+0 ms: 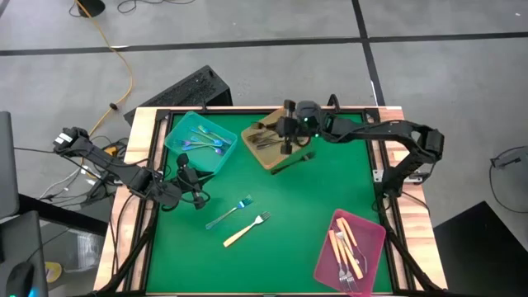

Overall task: Sort silverware by color (type)
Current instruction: Put the black fork into the yellow bin

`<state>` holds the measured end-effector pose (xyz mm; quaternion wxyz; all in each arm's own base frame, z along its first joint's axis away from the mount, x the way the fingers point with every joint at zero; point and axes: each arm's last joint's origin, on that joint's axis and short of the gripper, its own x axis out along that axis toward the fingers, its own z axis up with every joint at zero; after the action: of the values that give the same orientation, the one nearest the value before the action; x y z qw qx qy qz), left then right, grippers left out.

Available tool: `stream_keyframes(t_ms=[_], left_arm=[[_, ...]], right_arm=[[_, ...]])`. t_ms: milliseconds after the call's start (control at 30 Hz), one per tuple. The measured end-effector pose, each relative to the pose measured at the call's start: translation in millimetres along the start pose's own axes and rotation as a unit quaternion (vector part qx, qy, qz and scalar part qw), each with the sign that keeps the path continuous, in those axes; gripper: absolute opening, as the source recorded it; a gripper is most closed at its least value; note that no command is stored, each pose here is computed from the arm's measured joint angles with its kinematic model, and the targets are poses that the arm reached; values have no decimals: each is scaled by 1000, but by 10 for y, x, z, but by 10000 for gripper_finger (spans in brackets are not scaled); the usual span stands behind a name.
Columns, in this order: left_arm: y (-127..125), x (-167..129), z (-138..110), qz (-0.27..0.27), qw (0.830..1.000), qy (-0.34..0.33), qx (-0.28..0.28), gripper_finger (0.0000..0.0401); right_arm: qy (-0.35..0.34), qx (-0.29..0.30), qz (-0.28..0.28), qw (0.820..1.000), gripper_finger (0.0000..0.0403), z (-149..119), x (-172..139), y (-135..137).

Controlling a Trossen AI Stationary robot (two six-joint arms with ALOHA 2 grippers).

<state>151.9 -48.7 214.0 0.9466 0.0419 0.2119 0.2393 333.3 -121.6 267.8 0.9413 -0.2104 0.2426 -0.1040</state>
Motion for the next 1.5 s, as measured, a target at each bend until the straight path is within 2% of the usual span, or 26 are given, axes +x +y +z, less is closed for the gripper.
stream_keyframes(t_ms=[133, 233, 300, 367, 467, 667, 800, 933, 1200, 1400, 1500], left_arm=[[5, 0, -14, 2, 1000, 5, 7, 25], [8, 0, -24, 3, 1000, 9, 4, 25], [12, -1, -33, 4, 1000, 12, 6, 25], [13, -1, -35, 5, 1000, 13, 8, 25], [17, -1, -34, 12, 1000, 11, 11, 25], [26, -1, -30, 28, 1000, 4, 5, 25], [24, -1, -32, 25, 1000, 6, 4, 25], [27, -1, -36, 26, 1000, 7, 6, 25], [34, -1, -48, 31, 999, 11, 12, 25], [42, -2, -45, 44, 999, 6, 12, 25], [42, -1, -46, 45, 999, 6, 12, 25]], right_arm=[[-62, 45, -9, 997, 28, -165, 5, -184], [-62, 85, -28, 994, 30, -336, -8, -309], [-71, 113, -13, 991, 30, -435, -21, -365], [-108, 137, 3, 985, 29, -469, -41, -410], [-166, 148, -4, 975, 29, -500, 1, -389], [-196, 187, -7, 963, 32, -736, 311, -271], [-157, 206, -17, 966, 28, -923, 487, -167], [-130, 218, -22, 967, 31, -990, 519, -153], [-19, 250, -43, 967, 28, -1166, 553, -74], [16, 223, -59, 973, 30, -1205, 557, -42], [22, 190, -53, 980, 29, -1199, 562, -16]])
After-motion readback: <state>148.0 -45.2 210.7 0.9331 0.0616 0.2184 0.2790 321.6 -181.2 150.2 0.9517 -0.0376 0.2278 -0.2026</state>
